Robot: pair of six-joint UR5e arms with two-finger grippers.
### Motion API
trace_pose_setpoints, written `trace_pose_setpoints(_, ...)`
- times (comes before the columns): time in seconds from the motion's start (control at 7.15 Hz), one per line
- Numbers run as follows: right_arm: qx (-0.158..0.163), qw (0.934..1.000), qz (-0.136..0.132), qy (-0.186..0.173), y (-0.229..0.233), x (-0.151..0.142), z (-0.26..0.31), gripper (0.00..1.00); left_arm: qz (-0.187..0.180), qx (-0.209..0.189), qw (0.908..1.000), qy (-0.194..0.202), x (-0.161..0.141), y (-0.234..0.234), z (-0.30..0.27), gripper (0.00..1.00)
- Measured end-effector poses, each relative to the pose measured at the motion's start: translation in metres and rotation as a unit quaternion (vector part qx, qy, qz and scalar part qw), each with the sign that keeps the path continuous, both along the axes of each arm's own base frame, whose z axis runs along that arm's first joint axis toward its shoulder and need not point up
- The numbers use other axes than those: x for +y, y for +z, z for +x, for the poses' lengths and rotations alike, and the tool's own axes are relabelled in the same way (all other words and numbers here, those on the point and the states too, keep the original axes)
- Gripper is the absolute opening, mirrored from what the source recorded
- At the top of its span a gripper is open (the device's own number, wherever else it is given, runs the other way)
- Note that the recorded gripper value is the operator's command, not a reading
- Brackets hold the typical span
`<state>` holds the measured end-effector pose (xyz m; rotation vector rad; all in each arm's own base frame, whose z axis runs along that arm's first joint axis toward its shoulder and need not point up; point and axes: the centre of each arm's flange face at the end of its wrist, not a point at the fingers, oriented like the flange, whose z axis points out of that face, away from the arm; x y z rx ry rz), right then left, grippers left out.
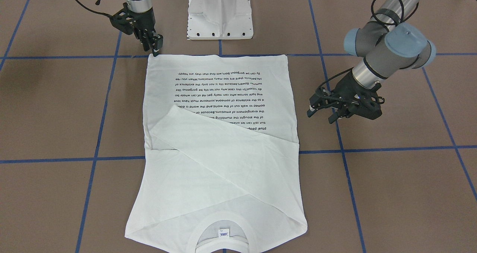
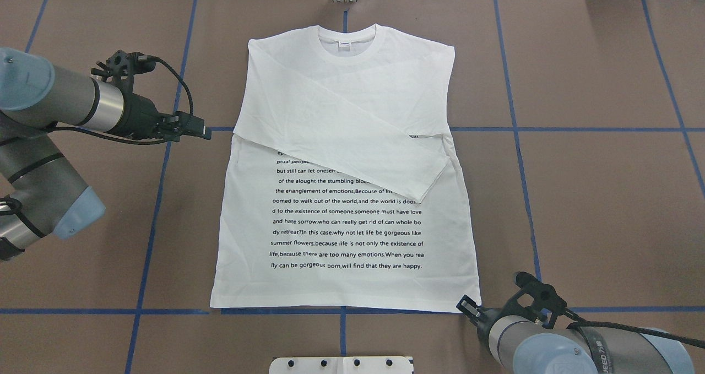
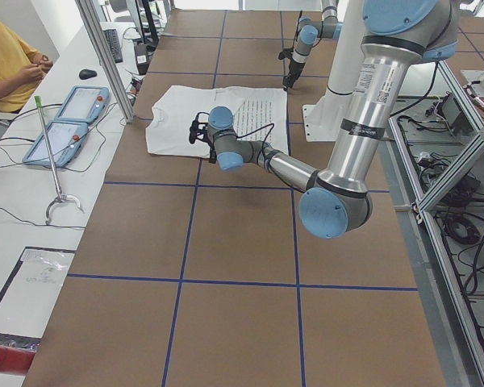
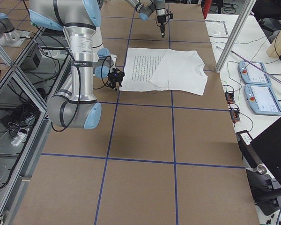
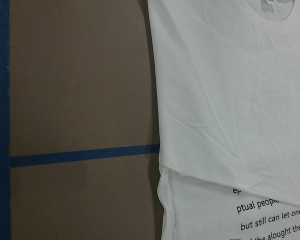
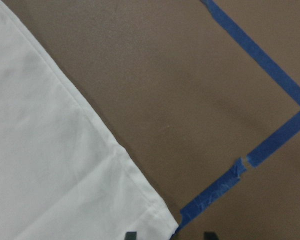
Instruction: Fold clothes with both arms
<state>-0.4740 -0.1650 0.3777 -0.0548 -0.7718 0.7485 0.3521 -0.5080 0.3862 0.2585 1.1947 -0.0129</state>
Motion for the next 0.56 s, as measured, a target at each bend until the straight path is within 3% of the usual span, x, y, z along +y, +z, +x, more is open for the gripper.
trace_pose_setpoints(0.14, 0.000, 1.0000, 0.000, 0.002, -0.0002, -0.0015, 0.0004, 0.28, 0.000, 0.000, 1.0000, 0.000, 0.0001, -0.0002, -0.0001, 0.87)
trace_pose_setpoints(0.28, -0.001, 1.0000, 0.000, 0.004, -0.0006, -0.0030, 0.0009, 0.07, 0.001, 0.001, 1.0000, 0.000, 0.0002, -0.0008, -0.0002, 0.87)
trace_pose_setpoints(0.42, -0.001, 1.0000, 0.000, 0.005, -0.0009, -0.0044, 0.0013, 0.00, 0.000, 0.000, 1.0000, 0.000, 0.0019, 0.0007, -0.0018, 0.87)
trace_pose_setpoints(0.56, -0.002, 1.0000, 0.000, 0.006, -0.0014, -0.0050, 0.0014, 0.00, 0.000, -0.001, 1.0000, 0.000, 0.0068, 0.0034, -0.0061, 0.87)
